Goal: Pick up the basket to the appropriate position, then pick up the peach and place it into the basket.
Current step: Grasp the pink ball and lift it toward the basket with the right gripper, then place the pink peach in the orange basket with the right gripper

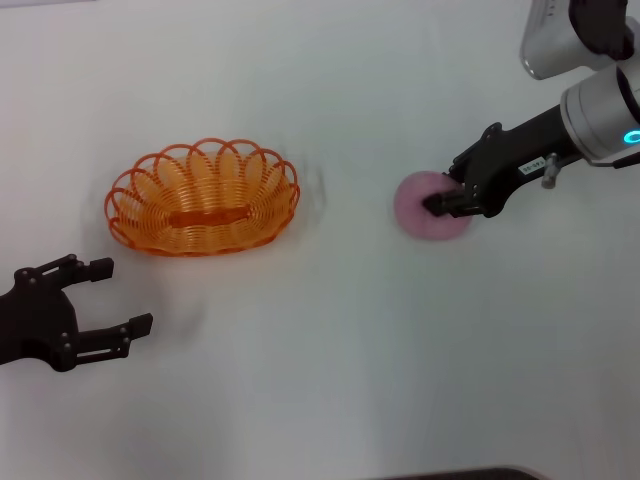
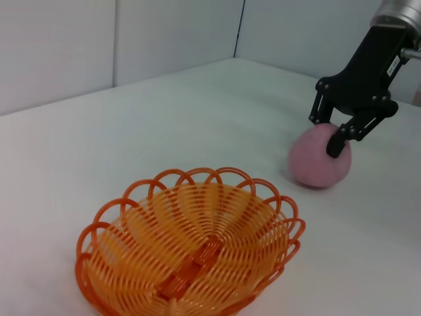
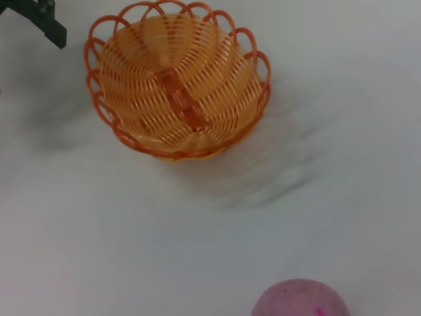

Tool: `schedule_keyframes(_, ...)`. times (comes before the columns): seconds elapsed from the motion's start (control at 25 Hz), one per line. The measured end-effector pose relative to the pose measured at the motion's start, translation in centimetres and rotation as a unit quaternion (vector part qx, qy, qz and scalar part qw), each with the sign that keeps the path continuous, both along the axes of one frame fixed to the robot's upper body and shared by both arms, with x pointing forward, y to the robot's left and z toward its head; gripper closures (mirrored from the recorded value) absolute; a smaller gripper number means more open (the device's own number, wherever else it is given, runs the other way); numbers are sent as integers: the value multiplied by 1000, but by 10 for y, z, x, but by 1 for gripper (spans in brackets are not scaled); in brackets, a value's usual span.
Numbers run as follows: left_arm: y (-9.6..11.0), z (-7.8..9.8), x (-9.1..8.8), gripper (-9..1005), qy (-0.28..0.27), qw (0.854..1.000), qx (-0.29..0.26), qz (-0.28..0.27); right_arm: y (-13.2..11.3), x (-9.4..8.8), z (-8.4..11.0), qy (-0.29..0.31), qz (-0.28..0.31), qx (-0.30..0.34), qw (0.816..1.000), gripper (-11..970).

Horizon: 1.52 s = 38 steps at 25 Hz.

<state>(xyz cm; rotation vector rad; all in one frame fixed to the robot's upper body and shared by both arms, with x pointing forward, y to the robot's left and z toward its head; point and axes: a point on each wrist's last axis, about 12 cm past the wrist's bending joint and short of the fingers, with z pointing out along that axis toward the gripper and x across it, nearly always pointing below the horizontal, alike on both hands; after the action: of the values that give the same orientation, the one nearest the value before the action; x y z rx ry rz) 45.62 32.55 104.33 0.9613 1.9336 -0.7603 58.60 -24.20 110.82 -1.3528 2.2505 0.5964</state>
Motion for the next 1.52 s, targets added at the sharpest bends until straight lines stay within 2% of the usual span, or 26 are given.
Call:
schedule_keyframes(0.12,0,0,0,109,0,1000,0,1,1,0,4,-3,2,11,1000,691)
schedule_keyframes(0.32,1,0,0,109,-1,1000,-2,2,7,-4,22,-16,14,74,997,698)
schedule_keyframes(0.44,1,0,0,109,0,1000,-3,3,10,-8,26,-26,20,106,994,698)
schedule_keyframes(0.88,0,1,-1,109,2,1000,-7,1,19,-9,20,-32,35,141,989,696)
schedule_keyframes(1.2,-1,2,2,109,0,1000,-7,-1,43,-7,21,-46,60,161,984,695)
schedule_keyframes(1.52,-1,2,2,109,-1,1000,-7,-1,72,1,13,-72,63,166,981,694)
